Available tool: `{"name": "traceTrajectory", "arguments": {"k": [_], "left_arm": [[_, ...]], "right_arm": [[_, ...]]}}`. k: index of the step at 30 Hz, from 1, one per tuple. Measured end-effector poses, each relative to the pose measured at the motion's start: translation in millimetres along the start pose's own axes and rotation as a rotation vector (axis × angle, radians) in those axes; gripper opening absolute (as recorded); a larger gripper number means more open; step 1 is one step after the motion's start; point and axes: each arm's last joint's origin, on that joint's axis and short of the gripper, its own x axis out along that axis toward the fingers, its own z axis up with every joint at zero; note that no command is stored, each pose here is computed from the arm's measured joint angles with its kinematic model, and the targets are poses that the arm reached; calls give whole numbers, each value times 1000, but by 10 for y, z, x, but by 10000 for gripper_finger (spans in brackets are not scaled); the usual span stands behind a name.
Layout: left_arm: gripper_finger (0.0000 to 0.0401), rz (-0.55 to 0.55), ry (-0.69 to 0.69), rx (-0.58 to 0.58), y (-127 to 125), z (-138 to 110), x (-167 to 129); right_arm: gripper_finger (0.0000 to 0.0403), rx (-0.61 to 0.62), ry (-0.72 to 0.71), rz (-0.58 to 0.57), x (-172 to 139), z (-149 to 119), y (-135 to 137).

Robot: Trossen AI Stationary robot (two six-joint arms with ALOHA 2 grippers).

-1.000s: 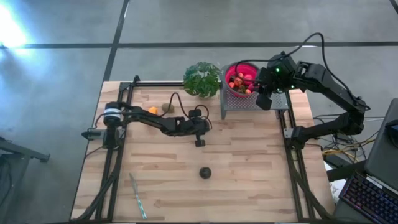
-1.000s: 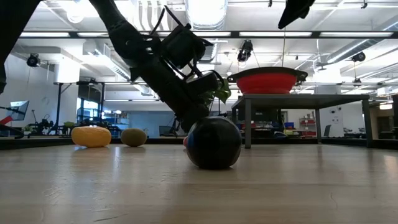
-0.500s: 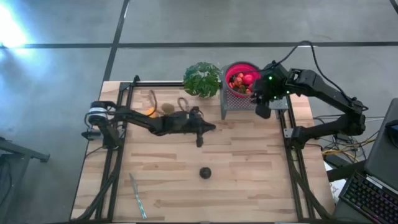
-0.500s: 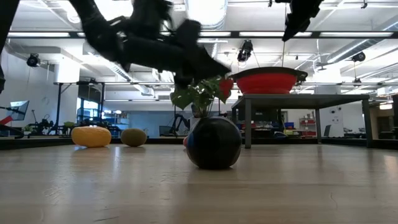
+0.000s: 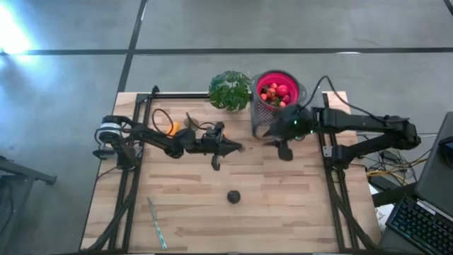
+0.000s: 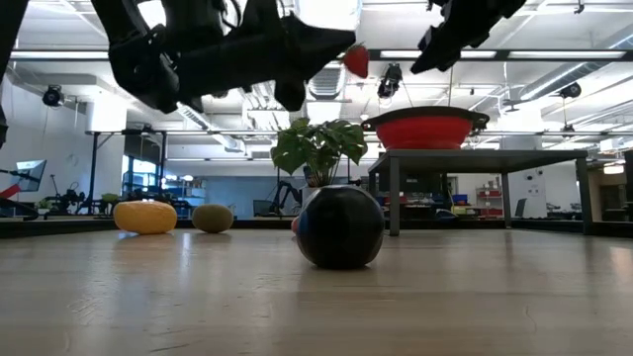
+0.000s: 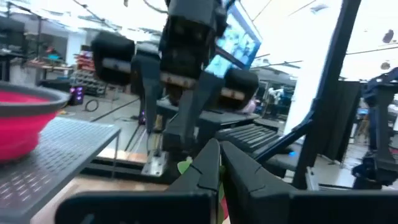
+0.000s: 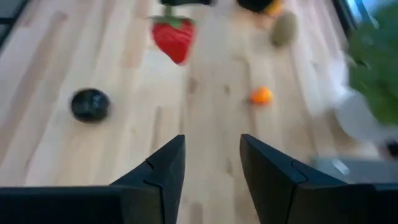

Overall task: Pick & Place Fruit
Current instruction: Put the strawberry into the red strainer bowl on the shelf

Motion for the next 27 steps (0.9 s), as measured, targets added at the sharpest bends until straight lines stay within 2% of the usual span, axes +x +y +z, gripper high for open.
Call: {"name": "traceTrajectory", "arguments": {"k": [3,11,15,22,27], "left_arm": [[6,-29,-1,12,-41,22,45],[6,-48,5,43,-109,68,151],[6,-49,20,64,-121,77,192],[6,-50,9,83,-125,121,240],[6,-48,4,119,-127,179,313]], "right_arm": [[163,-36,-72,25,89,2,97],[204,-42,-212,54,175,46,234],[233,-16,-228,7,179,55,222],[285,-23,-253,25,176,80,265],[307,-50,-239,45,237,75,317]]}}
